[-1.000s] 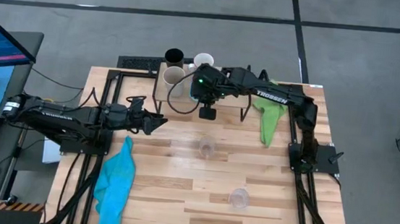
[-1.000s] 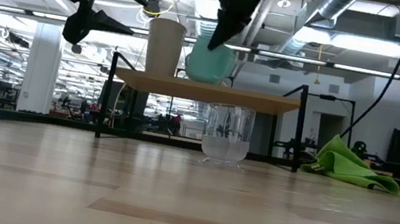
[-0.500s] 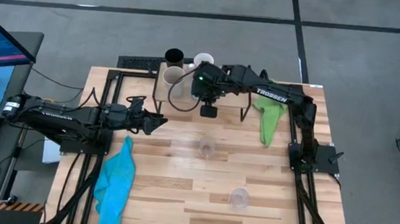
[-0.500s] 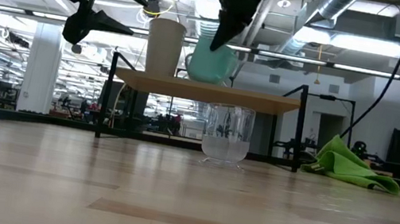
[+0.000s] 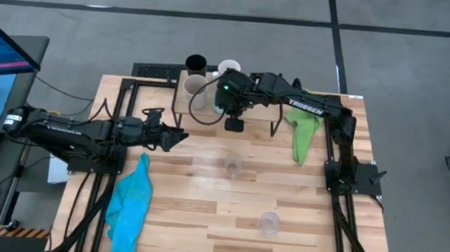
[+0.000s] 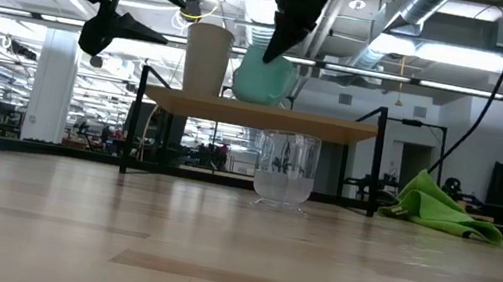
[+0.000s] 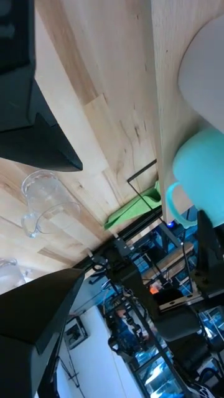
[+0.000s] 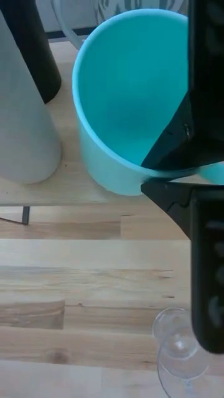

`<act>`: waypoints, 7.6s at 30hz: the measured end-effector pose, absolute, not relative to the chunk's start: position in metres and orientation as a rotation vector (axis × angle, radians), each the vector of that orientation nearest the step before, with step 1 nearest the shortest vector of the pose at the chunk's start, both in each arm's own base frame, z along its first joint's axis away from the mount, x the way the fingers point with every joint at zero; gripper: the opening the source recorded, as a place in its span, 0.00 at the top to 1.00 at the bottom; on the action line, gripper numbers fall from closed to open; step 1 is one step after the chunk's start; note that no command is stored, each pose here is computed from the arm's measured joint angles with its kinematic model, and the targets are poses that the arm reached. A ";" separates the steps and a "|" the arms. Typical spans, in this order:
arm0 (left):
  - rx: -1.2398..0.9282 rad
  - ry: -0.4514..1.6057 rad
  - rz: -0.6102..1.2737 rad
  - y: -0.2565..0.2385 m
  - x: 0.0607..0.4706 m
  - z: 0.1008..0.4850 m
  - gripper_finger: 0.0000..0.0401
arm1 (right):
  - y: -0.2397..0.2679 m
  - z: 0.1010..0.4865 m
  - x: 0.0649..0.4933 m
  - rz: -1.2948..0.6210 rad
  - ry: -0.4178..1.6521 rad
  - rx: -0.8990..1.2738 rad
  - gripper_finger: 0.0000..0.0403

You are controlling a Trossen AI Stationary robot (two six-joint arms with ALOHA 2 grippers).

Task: Stack small to large cups/mugs on shelf
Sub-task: Put the blue mug on the shelf, then put the top transparent mug on the shelf

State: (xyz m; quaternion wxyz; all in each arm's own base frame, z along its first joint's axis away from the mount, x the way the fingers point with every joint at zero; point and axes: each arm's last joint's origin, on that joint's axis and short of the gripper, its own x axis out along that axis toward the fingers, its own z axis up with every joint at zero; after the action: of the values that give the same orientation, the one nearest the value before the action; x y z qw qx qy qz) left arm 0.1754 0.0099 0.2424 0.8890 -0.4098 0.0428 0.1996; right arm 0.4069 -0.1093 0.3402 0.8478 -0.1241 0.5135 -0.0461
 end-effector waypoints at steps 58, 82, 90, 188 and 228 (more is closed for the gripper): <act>-0.863 0.110 0.394 0.009 0.175 0.241 0.35 | -0.120 0.344 0.410 -0.130 1.019 -0.258 0.85; -0.863 0.109 0.394 0.009 0.175 0.241 0.35 | -0.119 0.356 0.413 -0.153 0.935 -0.277 0.55; -0.862 0.113 0.394 0.009 0.175 0.241 0.35 | -0.092 0.410 0.397 -0.112 0.870 -0.316 0.51; -0.862 0.246 0.285 0.005 0.174 0.235 0.35 | 0.043 0.205 0.418 -0.130 1.385 0.023 0.60; -0.867 0.244 0.287 0.005 0.174 0.235 0.35 | 0.041 0.353 0.347 -0.055 0.997 0.135 0.99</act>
State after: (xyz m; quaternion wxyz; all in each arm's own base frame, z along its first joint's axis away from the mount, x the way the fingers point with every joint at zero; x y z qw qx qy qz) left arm 0.1742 0.0049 0.2348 0.8904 -0.4176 0.1174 0.1381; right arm 0.3471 0.0413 0.3527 0.8758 0.0646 0.4777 -0.0262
